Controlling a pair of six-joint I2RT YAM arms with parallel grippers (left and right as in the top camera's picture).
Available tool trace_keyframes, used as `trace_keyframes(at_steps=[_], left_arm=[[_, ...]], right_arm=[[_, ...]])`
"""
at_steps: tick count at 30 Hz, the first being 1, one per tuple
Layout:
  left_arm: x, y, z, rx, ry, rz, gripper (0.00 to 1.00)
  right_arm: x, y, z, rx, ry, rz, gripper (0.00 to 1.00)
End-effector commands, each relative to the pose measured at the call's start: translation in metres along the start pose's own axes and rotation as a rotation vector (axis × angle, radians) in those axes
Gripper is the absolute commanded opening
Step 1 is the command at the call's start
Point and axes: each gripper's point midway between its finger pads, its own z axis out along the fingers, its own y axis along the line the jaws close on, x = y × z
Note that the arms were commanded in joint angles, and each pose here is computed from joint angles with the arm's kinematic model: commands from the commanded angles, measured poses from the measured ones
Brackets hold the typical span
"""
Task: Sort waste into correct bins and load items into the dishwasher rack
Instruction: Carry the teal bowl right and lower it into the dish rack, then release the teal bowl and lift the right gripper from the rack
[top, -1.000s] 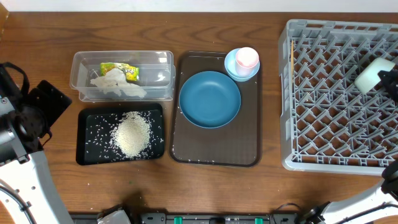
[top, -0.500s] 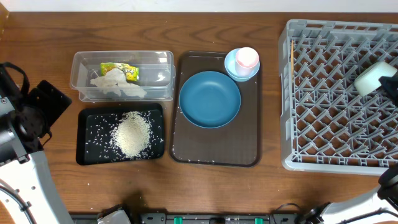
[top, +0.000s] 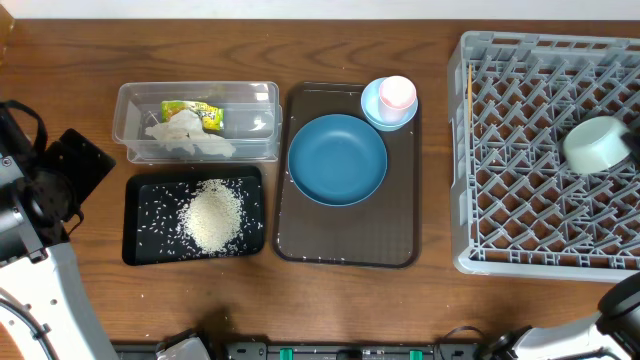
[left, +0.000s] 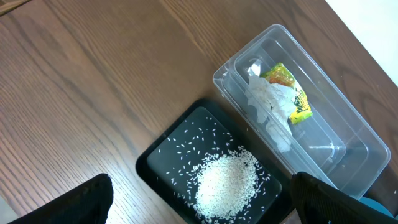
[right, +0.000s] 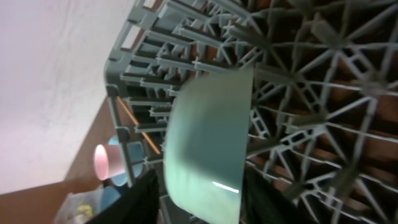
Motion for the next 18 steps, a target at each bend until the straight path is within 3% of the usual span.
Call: trace_keyframes(at_steps=[1, 11, 18], left_arm=[[-0.002, 0.002, 0.0, -0.01, -0.007, -0.001, 0.93], [-0.002, 0.002, 0.0, -0.01, -0.007, -0.001, 0.93], [-0.002, 0.002, 0.0, -0.01, -0.007, -0.001, 0.93]], right_arm=[[-0.004, 0.007, -0.021, 0.064, -0.06, -0.026, 0.45], [-0.004, 0.036, -0.057, 0.121, -0.16, -0.095, 0.46], [0.008, 0.064, -0.056, 0.157, -0.162, -0.177, 0.45]])
